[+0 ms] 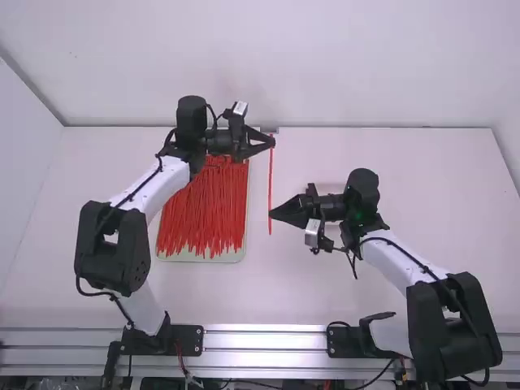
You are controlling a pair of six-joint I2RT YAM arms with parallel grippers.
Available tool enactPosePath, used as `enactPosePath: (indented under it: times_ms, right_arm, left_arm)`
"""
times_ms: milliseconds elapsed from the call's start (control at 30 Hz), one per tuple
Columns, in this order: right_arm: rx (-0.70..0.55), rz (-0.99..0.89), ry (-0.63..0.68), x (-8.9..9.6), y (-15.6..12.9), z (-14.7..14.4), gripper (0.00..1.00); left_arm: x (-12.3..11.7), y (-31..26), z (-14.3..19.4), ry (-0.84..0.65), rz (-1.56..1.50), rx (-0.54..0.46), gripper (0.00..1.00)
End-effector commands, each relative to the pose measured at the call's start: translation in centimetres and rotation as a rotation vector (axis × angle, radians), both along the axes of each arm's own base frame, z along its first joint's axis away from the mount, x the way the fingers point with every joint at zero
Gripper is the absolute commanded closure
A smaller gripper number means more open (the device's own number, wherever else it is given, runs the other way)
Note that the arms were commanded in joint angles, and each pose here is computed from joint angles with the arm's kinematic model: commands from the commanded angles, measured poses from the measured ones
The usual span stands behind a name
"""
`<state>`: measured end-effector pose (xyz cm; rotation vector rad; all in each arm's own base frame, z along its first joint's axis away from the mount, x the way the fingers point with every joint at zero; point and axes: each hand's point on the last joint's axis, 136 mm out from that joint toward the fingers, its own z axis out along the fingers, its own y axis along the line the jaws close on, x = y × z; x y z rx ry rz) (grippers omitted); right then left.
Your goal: Fasten the cable tie
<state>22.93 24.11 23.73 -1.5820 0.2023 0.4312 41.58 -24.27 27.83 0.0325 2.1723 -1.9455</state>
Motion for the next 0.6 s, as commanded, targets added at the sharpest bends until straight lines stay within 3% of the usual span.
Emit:
enactPosePath:
  times_ms: [0, 267, 367, 433, 500, 567]
  right_arm:
    - [-0.015, 0.006, 0.102, -0.1, 0.0, 0.0, 1.0]
    - [-0.07, -0.047, 0.533, 0.7, 0.2, 0.0, 1.0]
    - [-0.053, -0.182, 0.746, 3.1, 0.2, -0.2, 1.0]
    - [-0.039, -0.227, 0.78, 3.9, 0.3, -0.2, 1.0]
    - [-0.045, -0.211, 0.764, 3.5, 0.5, -0.2, 1.0]
    - [-0.074, -0.112, 0.709, 1.7, 0.6, -0.1, 1.0]
  left_arm:
    - [-0.5, -0.4, -0.5, -0.021, -0.031, 0.001, 0.98]
    - [-0.7, -0.5, -1.1, -0.022, -0.04, 0.016, 0.98]
    - [-0.8, -0.5, -1.1, -0.04, -0.043, 0.019, 0.98]
    - [-0.8, -0.5, -1.1, -0.045, -0.044, 0.02, 0.98]
    - [-0.8, -0.5, -1.1, -0.06, -0.047, 0.022, 0.98]
    - [-0.8, -0.5, -1.1, -0.082, -0.048, 0.025, 0.98]
